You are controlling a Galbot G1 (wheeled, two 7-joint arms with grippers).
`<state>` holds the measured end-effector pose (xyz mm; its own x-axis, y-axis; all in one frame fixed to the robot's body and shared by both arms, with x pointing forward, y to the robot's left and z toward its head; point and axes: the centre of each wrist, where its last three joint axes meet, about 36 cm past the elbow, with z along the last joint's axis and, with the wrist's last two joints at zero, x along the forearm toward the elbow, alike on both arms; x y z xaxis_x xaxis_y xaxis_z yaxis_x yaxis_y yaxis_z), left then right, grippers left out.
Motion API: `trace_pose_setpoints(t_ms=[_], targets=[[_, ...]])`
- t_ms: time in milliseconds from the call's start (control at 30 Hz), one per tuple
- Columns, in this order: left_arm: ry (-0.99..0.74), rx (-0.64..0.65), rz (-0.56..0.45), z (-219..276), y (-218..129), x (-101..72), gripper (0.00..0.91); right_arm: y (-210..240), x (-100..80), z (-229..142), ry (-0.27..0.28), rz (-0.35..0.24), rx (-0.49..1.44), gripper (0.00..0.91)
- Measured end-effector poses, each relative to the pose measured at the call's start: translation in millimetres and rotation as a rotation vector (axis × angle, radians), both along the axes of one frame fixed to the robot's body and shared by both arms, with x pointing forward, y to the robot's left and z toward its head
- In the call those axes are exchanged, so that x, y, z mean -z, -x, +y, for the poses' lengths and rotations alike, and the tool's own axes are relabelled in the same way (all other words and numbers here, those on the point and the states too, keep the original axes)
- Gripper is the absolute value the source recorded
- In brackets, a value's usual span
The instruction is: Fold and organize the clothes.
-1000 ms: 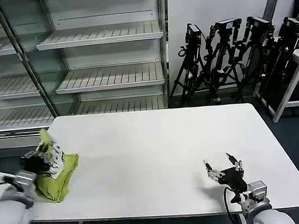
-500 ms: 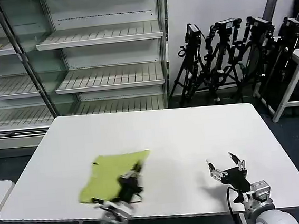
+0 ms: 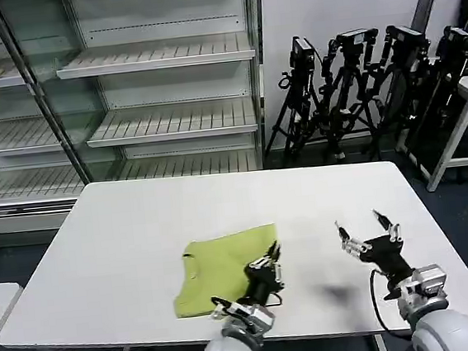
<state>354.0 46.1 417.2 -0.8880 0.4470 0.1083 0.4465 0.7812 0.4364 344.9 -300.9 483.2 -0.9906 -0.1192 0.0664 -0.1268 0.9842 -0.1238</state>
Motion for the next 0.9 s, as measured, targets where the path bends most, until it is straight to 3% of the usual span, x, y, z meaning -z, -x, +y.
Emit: trace_pose_setpoints(t_ms=[267,467,900], targets=[[0.095,0.034,-0.021,-11.7,-8.2,-16.2,0.907,-16.9,-17.5,-10.7,-0.002,-0.072,0.01,0.907],[0.159,-0.026,-0.04,22.7,-25.1,-33.4,0.907,-29.3,-18.8,-12.5,-0.003,-0.098,0.001,0.907],[0.106,-0.271,-0.094,161.2,-56.6,-19.3,0.907,-55.8,2.7,-11.8,0.025,-0.08,-0.022,0.907]])
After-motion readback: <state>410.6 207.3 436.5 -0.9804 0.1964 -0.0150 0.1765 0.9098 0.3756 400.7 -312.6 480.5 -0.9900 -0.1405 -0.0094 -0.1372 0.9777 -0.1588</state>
